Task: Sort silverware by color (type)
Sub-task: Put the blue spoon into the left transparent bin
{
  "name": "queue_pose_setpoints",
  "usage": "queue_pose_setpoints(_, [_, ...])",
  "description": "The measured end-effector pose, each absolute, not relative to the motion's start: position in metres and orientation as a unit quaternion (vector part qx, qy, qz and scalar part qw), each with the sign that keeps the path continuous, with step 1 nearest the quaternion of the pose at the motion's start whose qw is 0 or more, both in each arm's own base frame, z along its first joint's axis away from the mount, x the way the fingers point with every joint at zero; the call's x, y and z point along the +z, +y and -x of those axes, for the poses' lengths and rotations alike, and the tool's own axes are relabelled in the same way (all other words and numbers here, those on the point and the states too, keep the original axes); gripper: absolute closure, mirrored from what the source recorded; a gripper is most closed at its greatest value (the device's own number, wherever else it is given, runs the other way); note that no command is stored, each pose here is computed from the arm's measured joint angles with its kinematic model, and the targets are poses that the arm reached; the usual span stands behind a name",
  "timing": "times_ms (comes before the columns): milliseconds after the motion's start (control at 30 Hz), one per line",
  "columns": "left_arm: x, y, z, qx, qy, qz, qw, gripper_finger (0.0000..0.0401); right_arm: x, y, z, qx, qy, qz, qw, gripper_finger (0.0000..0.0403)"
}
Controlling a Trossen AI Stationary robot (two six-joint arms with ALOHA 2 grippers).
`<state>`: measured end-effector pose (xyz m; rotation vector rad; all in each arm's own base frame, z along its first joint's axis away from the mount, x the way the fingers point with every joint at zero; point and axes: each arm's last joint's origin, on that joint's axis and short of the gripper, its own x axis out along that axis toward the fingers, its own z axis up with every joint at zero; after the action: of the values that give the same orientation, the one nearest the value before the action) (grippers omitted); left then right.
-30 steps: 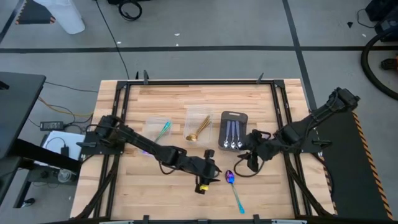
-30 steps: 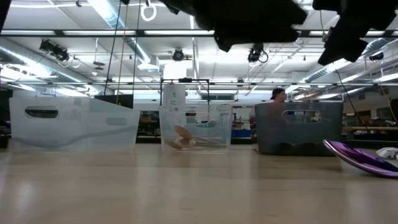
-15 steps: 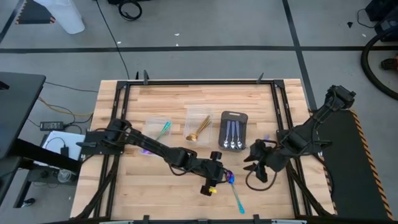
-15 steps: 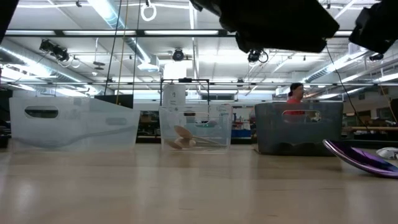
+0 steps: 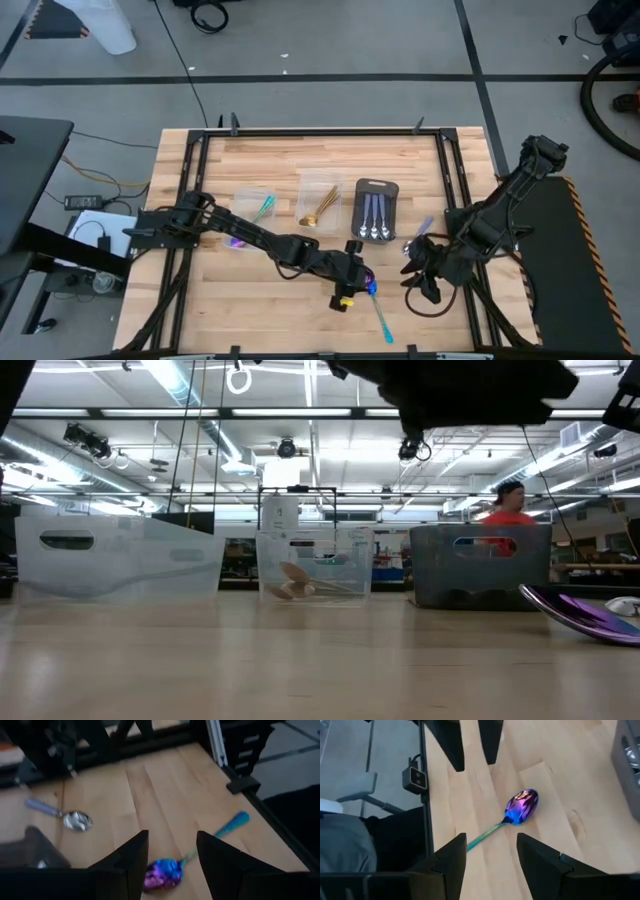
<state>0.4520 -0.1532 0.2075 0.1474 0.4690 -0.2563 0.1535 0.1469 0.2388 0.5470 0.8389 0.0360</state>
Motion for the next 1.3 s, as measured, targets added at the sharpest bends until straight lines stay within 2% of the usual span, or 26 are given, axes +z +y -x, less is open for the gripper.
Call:
queue_pose_setpoints(333, [0.217,-0.152,-0.457,-0.126,0.178,-0.082,0.973,0.0225,0.228,0.155,-0.157,-0.007,0.399,-0.231,0.887,0.0218])
queue_pose_setpoints(633, [0.203,-0.150,-0.452,-0.102,0.156,-0.096,0.978,0.0225,0.215,0.165,-0.166,-0.014,0.406,-0.233,0.883,0.0218])
queue_pose_setpoints(1100, [0.189,-0.148,-0.446,-0.090,0.180,-0.103,0.974,0.0225,0.201,0.174,-0.181,-0.029,0.403,-0.255,0.879,0.0218])
queue_pose_setpoints(1300, [0.185,-0.147,-0.444,-0.089,0.203,-0.100,0.970,0.0225,0.207,0.184,-0.190,-0.025,0.398,-0.254,0.881,0.0218])
